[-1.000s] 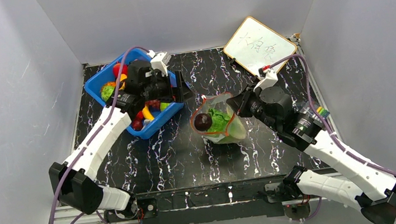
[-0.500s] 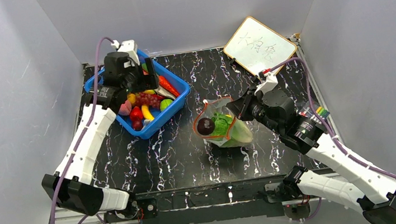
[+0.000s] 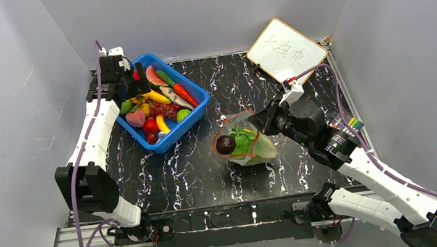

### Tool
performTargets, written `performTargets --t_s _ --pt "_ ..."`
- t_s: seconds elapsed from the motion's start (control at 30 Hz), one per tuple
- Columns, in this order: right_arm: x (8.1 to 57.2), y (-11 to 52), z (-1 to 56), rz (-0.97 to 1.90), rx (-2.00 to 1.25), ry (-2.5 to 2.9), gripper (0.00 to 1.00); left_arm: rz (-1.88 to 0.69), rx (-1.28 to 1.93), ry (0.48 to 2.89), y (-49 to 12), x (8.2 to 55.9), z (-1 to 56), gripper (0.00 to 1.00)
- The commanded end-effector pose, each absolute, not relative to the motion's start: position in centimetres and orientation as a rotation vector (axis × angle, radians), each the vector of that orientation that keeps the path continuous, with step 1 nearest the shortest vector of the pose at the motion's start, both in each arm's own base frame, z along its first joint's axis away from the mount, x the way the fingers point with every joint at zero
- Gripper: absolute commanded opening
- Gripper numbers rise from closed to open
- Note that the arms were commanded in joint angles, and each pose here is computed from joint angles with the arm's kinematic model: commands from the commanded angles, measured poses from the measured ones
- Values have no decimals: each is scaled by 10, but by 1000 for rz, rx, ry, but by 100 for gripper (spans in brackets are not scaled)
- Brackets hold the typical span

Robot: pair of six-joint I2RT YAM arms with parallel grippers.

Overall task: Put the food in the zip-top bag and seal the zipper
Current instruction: Pick up the fake vegetable from the bin.

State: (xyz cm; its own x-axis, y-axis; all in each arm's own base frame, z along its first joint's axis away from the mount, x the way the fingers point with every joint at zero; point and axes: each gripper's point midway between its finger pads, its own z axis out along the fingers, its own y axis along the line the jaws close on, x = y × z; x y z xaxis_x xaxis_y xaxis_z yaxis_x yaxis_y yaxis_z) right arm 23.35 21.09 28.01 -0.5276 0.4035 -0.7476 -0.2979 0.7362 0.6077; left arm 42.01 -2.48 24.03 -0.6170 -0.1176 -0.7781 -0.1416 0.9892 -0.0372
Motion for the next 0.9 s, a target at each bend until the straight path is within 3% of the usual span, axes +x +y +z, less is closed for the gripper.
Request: performTargets --t_s 0.0,0.3,0.87 --pt "232 215 306 951 72 1852 0 -3 -238 2226 -1 433 245 98" --pt "233 217 300 938 68 1886 0 -110 -309 2241 20 453 212 98" --pt "226 206 303 937 105 1871 0 39 -393 2299 60 461 166 98"
